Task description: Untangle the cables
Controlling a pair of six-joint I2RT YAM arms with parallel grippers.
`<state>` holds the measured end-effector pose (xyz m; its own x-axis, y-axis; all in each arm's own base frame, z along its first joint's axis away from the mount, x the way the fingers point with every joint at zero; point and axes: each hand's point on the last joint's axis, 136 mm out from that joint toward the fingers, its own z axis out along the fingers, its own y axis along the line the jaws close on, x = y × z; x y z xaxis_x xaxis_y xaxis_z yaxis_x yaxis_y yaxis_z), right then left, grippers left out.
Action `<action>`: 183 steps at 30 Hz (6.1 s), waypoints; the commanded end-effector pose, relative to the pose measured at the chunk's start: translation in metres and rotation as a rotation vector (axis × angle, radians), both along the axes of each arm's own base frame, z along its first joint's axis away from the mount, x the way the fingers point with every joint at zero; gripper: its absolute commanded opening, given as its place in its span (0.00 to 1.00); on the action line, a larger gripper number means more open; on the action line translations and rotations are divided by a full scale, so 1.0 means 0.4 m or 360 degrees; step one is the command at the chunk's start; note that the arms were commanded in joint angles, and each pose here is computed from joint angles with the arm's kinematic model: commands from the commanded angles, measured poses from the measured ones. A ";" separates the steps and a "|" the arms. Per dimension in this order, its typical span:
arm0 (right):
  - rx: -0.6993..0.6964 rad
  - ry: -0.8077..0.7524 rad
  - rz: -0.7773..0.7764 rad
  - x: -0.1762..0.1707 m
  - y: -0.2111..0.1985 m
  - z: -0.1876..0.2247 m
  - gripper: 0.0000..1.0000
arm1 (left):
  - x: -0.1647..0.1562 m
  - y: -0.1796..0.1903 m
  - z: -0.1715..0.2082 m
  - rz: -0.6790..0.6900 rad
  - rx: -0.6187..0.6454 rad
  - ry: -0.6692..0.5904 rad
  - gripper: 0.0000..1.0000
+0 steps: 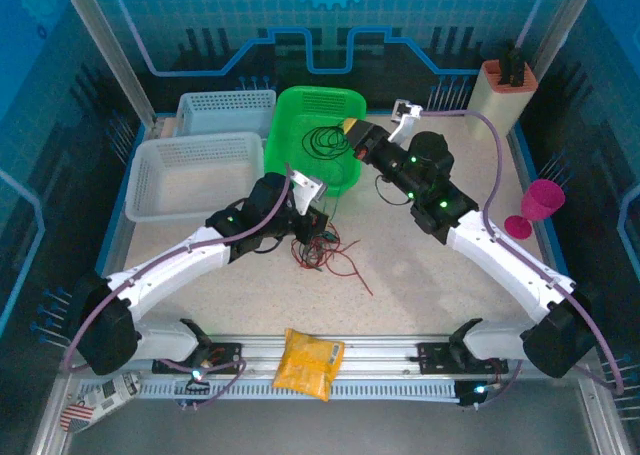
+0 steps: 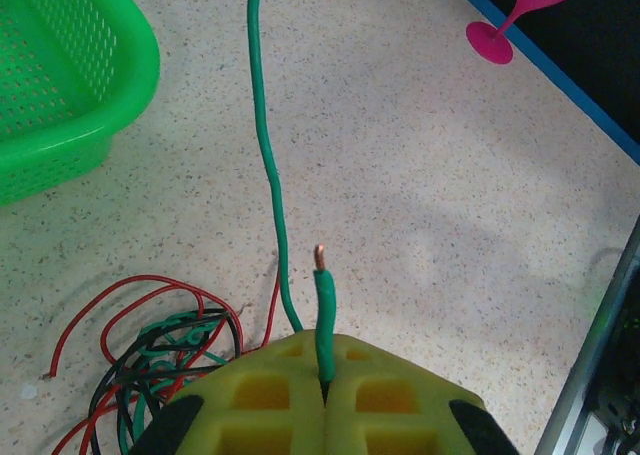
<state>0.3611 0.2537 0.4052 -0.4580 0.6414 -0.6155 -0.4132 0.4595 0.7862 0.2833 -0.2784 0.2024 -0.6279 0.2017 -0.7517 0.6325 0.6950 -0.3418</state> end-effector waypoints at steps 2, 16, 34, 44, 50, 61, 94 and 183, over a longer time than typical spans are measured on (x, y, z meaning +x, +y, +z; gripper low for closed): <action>-0.0036 -0.0314 0.0053 -0.028 0.010 0.105 0.34 | -0.009 0.045 -0.038 0.0079 0.0153 0.0114 0.00; -0.0917 0.0077 -0.0234 -0.158 -0.326 -0.209 0.84 | 0.234 0.193 0.052 0.0419 0.0076 0.0088 0.00; -0.0987 0.0352 -0.0266 -0.160 -0.413 -0.312 0.80 | 0.659 0.637 -0.059 0.1090 0.0846 0.0168 0.00; -0.0976 0.0375 -0.0267 -0.161 -0.418 -0.303 0.78 | 0.774 0.728 -0.217 0.1168 0.0931 0.0307 0.11; -0.0971 0.0382 -0.0241 -0.162 -0.411 -0.305 0.77 | 0.802 0.751 -0.168 0.1241 0.0813 0.0235 0.68; -0.0954 0.0372 -0.0205 -0.174 -0.403 -0.299 0.75 | 0.789 0.762 0.007 0.1287 0.0503 0.0098 0.81; -0.1082 0.0543 0.0941 -0.324 -0.086 -0.517 0.57 | -0.066 0.333 0.041 0.0345 -0.0501 0.0622 0.83; -0.0933 0.1063 0.0649 -0.029 -0.001 -0.763 0.00 | -0.130 0.070 0.006 -0.0008 -0.0506 0.0623 0.00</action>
<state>0.3439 0.2577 0.1102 -0.9359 -0.0278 -0.3511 -0.2489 0.7575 0.6035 0.2448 -0.2470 0.1751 -0.8948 -0.0243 -0.4458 0.3521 0.5756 -0.7380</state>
